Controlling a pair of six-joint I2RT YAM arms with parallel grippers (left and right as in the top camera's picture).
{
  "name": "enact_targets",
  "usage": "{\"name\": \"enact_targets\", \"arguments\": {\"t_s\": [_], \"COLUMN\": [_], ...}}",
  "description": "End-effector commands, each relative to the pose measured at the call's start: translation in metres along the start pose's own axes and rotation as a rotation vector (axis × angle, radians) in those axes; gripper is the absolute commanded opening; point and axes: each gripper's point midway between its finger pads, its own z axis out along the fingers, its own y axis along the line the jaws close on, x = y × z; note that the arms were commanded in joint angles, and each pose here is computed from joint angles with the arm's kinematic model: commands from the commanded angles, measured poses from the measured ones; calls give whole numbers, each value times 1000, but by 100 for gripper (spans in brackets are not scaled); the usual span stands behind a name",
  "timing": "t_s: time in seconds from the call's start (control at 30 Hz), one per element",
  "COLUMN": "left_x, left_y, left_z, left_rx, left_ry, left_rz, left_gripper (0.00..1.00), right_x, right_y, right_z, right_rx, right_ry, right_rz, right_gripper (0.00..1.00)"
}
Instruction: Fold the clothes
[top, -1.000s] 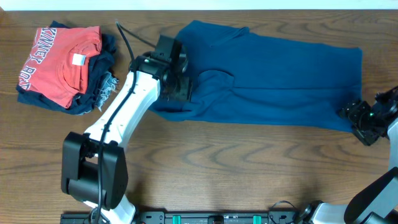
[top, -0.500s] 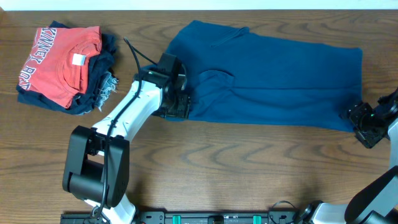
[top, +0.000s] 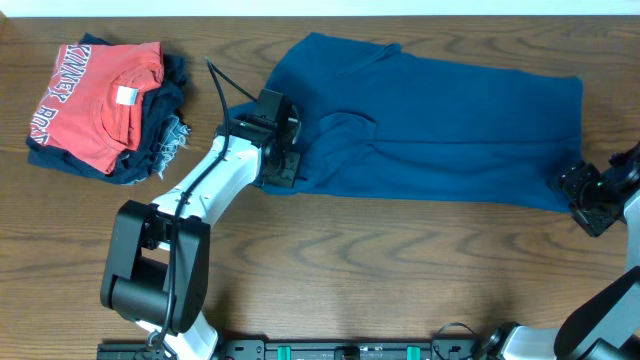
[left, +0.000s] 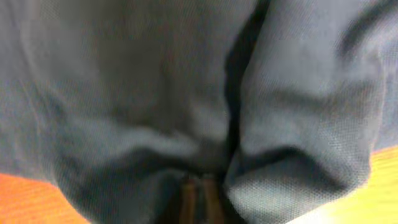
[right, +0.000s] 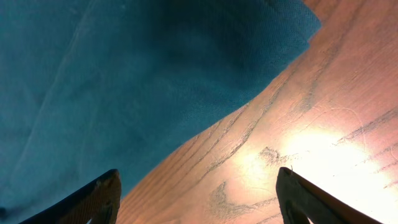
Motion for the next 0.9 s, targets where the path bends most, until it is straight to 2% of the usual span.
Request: {"name": "enact_targets", "arguments": {"t_s": [0.0,0.13,0.27,0.33,0.53,0.63,0.67,0.8,0.87], "left_x": [-11,-15,-9,-3,2,-3,-6,-14,-19], "left_y": [-11,-29,-43,-47,-28,-24,-25,-20,-14], "left_z": [-16,-37,-30,-20,8,9,10,8,5], "left_rx": [53,118,121,122,-8,-25,-25,-52,-93], "left_ry": [-20,-51,-33,-1,62,42,30,1,-10], "left_rz": [37,75,160,202,215,213,213,211,211], "left_gripper": [30,47,57,59,59,51,45,8,6], "right_x": [-3,-3,-3,-3,-3,-3,-3,-3,-3], "right_y": [-2,-2,-2,-2,-2,-2,-2,-2,-2], "right_z": [1,1,1,1,1,1,1,1,1], "right_rx": [11,10,10,10,10,10,10,10,10], "right_ry": [-3,-5,-4,-4,-4,-4,-4,-4,-4], "right_rz": [18,18,18,18,18,18,18,18,18], "right_gripper": [78,78,78,78,78,78,78,77,77]}}
